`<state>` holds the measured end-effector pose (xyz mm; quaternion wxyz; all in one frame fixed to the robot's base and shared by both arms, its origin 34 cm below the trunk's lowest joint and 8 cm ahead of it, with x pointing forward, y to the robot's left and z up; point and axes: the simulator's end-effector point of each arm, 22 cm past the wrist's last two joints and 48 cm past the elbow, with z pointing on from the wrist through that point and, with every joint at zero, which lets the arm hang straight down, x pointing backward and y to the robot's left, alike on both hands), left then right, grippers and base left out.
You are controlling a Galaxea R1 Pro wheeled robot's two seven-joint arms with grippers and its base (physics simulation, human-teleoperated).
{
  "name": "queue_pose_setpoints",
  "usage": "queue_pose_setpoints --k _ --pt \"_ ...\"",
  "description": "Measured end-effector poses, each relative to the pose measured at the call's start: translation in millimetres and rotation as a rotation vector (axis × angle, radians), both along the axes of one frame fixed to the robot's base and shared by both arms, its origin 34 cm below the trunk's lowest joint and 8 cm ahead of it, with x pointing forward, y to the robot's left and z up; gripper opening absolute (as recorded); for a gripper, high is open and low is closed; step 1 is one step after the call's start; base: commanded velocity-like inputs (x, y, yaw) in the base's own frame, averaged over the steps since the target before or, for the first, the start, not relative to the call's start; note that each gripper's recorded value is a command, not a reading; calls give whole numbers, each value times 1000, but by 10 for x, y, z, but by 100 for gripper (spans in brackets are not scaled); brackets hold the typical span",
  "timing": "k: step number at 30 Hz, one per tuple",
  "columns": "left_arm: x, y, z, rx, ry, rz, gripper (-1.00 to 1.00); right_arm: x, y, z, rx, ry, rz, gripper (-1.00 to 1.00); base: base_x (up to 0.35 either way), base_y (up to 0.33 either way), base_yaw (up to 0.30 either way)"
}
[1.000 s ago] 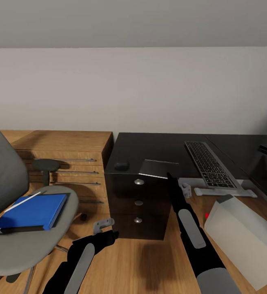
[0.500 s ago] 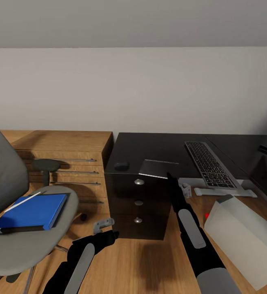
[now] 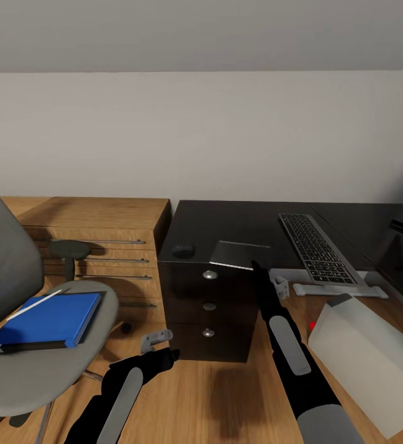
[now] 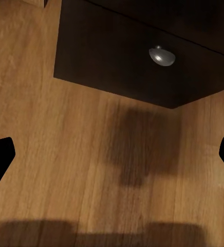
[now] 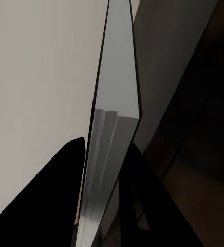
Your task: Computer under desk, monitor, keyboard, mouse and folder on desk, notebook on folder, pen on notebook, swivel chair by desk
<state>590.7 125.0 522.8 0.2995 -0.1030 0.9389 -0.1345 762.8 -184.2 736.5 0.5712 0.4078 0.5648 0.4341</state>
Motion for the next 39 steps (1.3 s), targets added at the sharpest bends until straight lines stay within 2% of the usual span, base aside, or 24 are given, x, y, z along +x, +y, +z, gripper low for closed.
queue_pose_setpoints --k 1,39 --pt "-1 0 -1 0 0 0 100 0 0 0 0 0 0 100 0 0 0" --pt "2 22 -5 4 -1 1 100 1 1 0 -2 -1 0 100 -7 0 0"
